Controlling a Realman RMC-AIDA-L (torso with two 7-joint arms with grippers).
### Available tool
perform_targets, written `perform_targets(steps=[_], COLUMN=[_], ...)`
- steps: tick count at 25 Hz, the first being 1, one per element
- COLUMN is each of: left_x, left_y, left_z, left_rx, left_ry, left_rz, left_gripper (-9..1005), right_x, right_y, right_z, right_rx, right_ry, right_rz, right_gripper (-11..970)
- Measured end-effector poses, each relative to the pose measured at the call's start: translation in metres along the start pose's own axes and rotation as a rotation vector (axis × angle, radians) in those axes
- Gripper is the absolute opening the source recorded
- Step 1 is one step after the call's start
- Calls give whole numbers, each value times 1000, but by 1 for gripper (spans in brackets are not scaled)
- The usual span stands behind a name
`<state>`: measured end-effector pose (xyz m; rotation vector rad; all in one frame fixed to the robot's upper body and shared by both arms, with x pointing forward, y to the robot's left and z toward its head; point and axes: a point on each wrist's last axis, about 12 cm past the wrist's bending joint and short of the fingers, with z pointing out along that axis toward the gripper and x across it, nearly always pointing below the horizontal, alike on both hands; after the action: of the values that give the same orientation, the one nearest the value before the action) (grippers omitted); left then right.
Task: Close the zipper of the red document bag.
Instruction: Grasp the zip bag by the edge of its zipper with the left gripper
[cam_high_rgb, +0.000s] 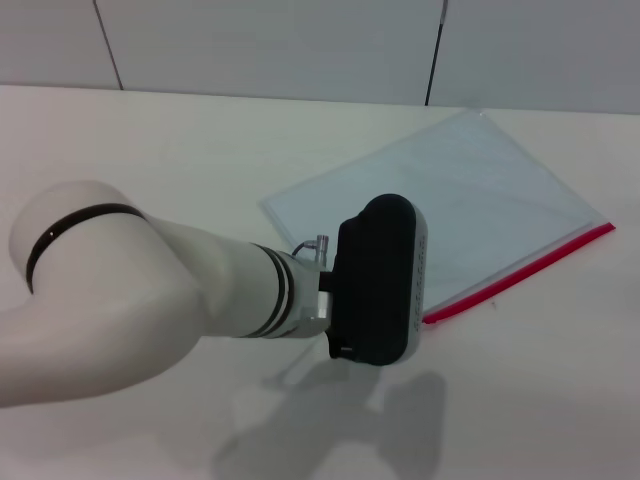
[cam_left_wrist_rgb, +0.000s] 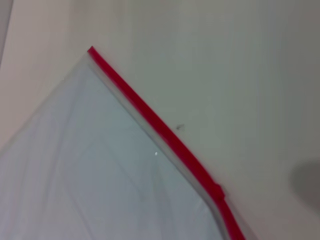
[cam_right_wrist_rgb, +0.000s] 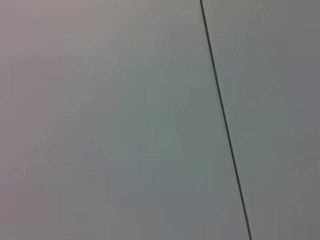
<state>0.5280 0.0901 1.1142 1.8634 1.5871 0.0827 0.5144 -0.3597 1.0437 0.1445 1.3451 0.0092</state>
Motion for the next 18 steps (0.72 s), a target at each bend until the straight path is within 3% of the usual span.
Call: perform_targets(steps=[9, 18], left_x=[9, 10], left_y=[2, 0], left_z=[13, 20], left_rx=[-66, -80], left_ry=[-32, -55], left_rz=[55, 44], left_gripper=[699, 672], right_x=[0, 0], right_y=[1, 1], right_z=[0, 0], right_rx=[-2, -2], right_ry=[-1, -5], right_rz=[3, 3], right_gripper=[885, 885])
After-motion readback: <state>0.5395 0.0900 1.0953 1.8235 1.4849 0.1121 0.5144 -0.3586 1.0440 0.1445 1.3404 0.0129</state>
